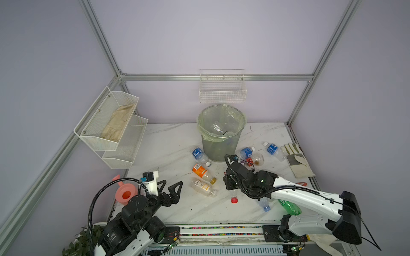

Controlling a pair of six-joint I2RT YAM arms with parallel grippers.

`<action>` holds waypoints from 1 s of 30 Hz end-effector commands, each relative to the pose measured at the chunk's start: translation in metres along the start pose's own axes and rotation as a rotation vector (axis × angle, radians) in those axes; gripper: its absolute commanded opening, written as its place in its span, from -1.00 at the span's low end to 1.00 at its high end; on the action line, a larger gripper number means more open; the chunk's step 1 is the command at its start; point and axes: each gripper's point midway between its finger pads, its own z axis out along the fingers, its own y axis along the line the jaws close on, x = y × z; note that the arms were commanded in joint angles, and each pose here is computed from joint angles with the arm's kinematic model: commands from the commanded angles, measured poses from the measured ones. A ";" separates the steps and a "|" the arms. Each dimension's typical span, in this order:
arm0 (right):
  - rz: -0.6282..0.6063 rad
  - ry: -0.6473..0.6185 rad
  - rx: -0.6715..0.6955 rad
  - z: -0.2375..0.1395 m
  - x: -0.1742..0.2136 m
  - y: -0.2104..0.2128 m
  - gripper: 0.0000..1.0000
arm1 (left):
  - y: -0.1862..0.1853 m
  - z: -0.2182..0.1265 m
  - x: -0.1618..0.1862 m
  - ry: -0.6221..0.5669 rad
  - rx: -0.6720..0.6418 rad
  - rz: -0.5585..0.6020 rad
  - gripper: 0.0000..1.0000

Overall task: Throw the plastic bottles in the bin
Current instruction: 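Lift the red-label bottle with the right gripper and carry it over the wastebasket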

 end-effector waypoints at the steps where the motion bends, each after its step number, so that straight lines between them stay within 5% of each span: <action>1: -0.015 -0.075 -0.028 -0.034 -0.026 0.010 -0.29 | -0.008 -0.011 -0.014 -0.040 0.030 0.026 0.99; 12: 0.025 -0.357 -0.166 -0.126 -0.105 0.032 -0.43 | -0.008 -0.009 -0.014 -0.035 0.029 0.022 0.99; 30: 0.032 -0.635 -0.207 -0.211 -0.174 0.040 -0.45 | -0.009 -0.007 -0.012 -0.022 0.032 0.019 0.99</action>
